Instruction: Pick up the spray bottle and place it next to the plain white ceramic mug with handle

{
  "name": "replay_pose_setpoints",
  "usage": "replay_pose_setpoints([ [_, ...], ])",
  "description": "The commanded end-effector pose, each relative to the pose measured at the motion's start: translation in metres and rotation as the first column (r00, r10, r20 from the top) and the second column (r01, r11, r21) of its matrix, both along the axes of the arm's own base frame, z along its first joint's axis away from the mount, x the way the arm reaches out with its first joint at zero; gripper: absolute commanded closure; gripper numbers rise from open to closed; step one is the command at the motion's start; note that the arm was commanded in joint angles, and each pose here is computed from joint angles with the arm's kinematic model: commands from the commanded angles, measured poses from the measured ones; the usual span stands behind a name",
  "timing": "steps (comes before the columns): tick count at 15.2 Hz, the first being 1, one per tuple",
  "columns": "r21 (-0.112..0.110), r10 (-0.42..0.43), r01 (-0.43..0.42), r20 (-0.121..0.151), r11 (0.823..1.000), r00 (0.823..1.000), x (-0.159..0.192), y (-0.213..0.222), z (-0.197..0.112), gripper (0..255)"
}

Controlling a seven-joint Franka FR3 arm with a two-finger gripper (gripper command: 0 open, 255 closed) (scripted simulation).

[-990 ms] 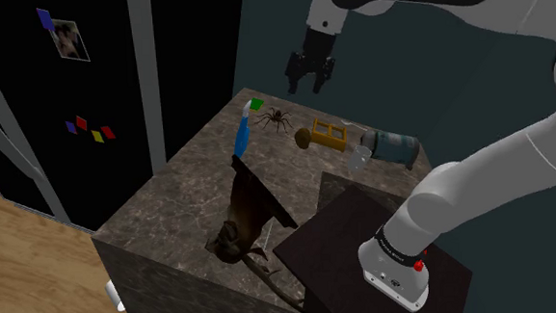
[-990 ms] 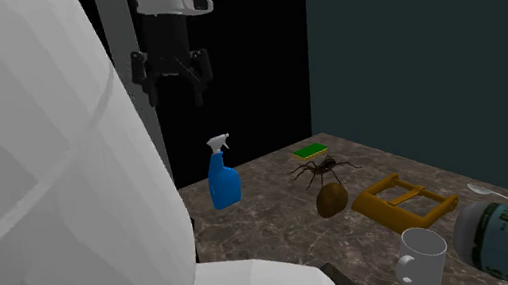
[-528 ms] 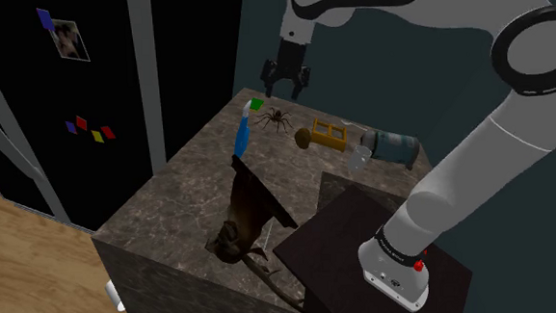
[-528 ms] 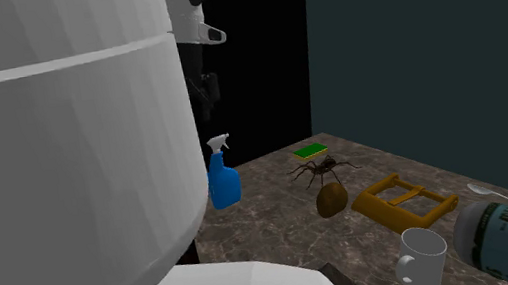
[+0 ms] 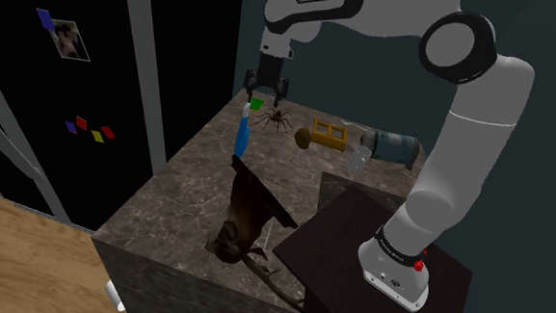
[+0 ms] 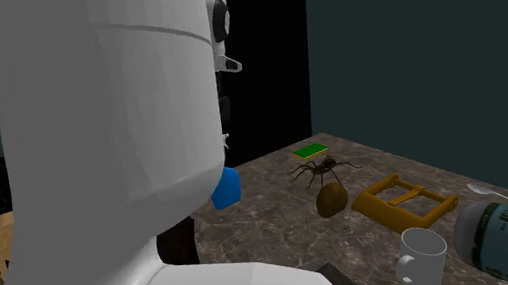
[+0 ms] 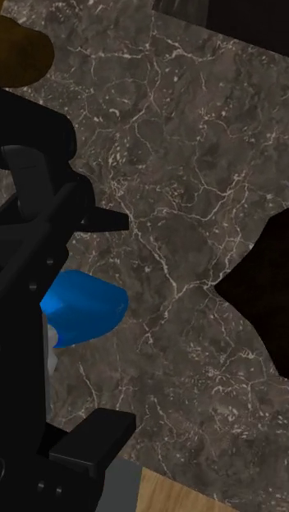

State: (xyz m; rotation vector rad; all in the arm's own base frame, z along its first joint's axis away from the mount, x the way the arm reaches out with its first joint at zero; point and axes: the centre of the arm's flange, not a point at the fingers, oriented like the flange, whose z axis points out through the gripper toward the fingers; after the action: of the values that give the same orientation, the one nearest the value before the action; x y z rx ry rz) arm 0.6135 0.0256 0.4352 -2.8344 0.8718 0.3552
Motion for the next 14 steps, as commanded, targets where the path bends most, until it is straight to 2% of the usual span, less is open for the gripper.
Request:
replay_pose_setpoints([
  [1,0.011,-0.057,0.057,-0.028,0.998,0.998,0.018,-0.008,-0.020,0],
  [4,0.025,-0.138,0.140,-0.067,0.990,0.988,0.046,-0.022,-0.050,0],
  [7,0.036,-0.217,0.222,-0.108,0.974,0.970,0.072,-0.038,-0.081,0],
  [10,0.044,-0.294,0.303,-0.149,0.952,0.944,0.096,-0.055,-0.114,0],
  [14,0.048,-0.388,0.405,-0.202,0.913,0.899,0.122,-0.079,-0.158,0],
])
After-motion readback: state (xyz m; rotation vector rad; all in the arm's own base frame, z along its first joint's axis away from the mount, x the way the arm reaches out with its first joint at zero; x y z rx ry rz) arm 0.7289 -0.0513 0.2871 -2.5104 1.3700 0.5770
